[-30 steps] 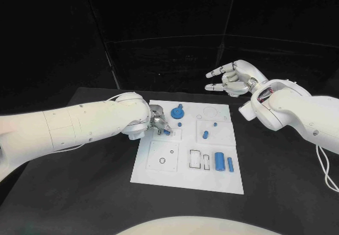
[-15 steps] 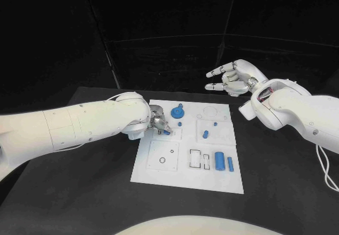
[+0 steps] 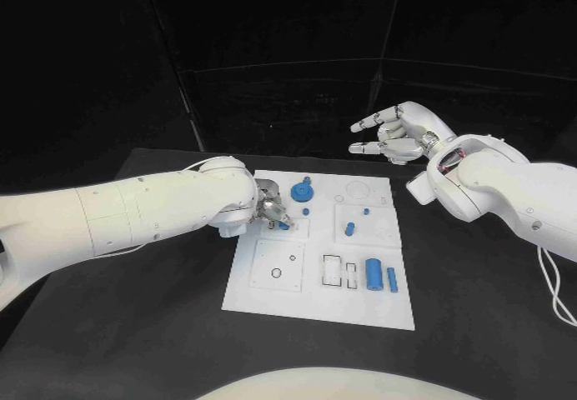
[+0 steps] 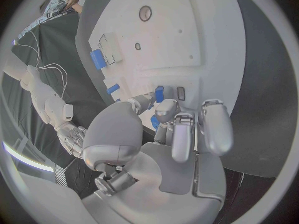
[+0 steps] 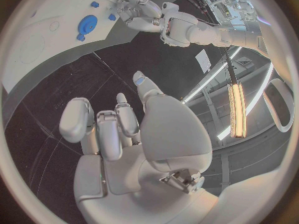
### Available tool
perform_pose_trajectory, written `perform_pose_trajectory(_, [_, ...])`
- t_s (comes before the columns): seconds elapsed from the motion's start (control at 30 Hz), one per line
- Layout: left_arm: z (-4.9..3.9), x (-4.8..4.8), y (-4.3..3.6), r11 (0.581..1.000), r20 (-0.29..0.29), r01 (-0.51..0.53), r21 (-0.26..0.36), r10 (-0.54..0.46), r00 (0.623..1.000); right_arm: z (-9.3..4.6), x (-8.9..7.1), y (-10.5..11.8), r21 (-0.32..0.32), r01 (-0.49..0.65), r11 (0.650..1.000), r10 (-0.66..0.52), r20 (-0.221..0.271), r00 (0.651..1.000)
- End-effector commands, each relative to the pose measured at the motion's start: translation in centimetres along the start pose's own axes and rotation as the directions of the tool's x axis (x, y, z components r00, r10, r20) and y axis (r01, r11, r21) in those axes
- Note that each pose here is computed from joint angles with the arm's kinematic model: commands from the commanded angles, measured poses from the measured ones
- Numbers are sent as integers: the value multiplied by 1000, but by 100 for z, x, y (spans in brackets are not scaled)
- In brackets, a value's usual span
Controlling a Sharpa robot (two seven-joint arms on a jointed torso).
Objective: Assemble the parts on the task board
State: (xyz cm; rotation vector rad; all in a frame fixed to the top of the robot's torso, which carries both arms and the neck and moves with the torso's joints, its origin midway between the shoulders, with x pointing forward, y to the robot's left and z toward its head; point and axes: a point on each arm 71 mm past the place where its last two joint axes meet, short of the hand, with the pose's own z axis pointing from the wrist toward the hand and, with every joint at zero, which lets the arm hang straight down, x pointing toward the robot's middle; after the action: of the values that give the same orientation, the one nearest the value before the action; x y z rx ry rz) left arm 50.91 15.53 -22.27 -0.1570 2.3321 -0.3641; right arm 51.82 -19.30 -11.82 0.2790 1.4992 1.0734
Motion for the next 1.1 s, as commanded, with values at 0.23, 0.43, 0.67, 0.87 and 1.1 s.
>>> perform_pose_trajectory(0.23, [62,22,-10,998,-63,-51,-22,50,997,10,6,20,-10,-4,1000,4,-6,1000])
perform_pose_trajectory(0.43, [86,15,-28,998,-71,-58,-19,57,996,11,1,11,-8,-3,1000,3,-5,1000])
perform_pose_trajectory(0.67, [102,10,-50,998,-71,-59,-17,58,996,12,4,14,-8,-3,1000,3,-6,1000])
perform_pose_trajectory(0.87, [110,-3,-61,999,-56,-50,-16,49,997,15,7,16,-9,-4,1000,3,-7,1000])
perform_pose_trajectory(1.1, [119,-17,-65,999,-43,-43,-16,42,998,16,9,16,-9,-4,1000,4,-8,1000])
